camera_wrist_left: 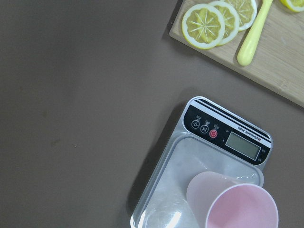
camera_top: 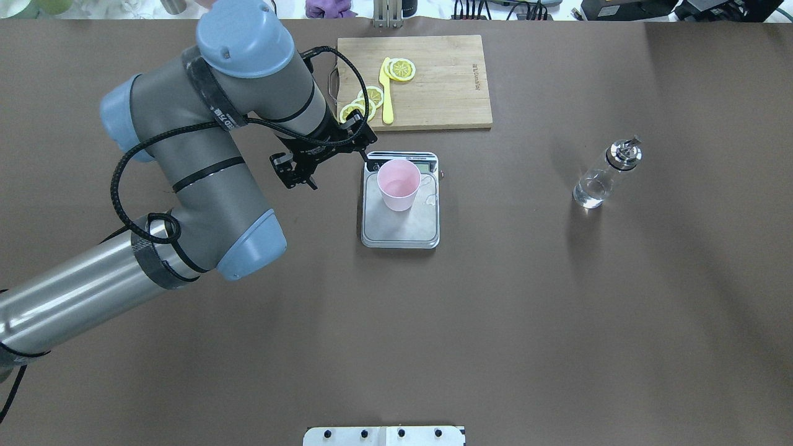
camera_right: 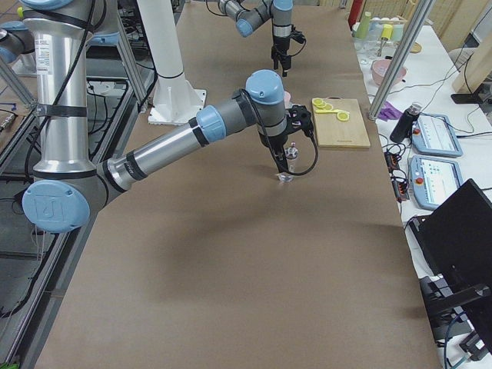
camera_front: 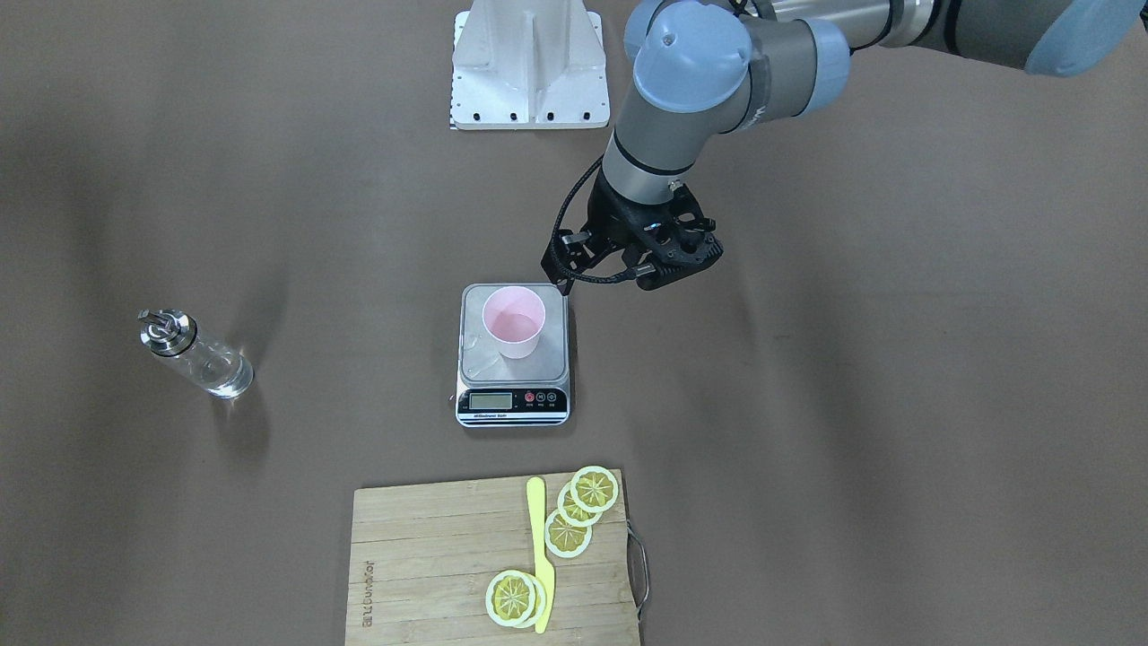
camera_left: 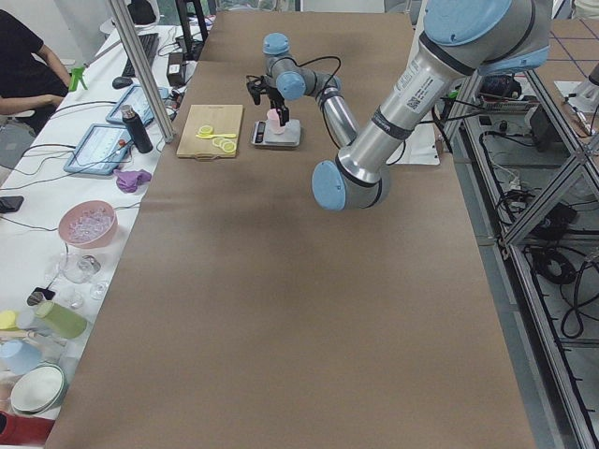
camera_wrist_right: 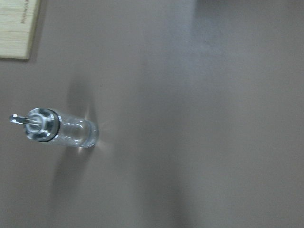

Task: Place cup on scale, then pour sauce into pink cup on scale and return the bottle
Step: 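Lift the left gripper away from the cup while the right gripper approaches the glass bottle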

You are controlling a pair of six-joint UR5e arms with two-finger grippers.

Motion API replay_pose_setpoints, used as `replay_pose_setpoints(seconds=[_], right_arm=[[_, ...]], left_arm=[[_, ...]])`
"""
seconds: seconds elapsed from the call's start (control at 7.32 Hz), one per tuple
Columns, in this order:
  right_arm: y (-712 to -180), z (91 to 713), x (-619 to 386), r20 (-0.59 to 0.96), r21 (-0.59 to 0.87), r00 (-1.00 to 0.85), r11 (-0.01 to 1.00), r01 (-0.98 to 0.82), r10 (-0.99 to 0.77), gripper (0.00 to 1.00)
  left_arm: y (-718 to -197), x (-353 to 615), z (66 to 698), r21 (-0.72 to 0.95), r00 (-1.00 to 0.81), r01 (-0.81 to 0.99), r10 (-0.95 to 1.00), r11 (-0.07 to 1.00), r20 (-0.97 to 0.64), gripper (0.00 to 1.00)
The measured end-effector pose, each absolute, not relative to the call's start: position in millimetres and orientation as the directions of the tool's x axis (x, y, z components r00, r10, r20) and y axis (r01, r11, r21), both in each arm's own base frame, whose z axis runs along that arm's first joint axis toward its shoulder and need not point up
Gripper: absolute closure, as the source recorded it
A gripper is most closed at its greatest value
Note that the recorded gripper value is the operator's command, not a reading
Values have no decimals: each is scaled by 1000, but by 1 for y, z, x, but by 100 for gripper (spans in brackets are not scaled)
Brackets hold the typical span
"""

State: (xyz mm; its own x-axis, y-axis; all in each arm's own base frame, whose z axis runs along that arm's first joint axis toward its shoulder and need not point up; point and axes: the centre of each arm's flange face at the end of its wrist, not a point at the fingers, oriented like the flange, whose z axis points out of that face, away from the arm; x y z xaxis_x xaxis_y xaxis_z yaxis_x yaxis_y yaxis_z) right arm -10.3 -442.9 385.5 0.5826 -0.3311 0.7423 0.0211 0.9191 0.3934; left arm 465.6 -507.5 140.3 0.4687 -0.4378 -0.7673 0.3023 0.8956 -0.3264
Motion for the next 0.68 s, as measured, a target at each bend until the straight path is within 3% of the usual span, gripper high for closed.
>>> replay_pose_setpoints(seconds=[0.27,0.68], right_arm=[[-432,358,-66,737,448,549,893,39,-394,1],[-416,355,-144,743,416,591,908,-40,-314,0]], left_arm=[[-507,456,145,-325,464,311,-441,893,-768,2],[-505,448,152,-325,463,319,-446,890,-766,2]])
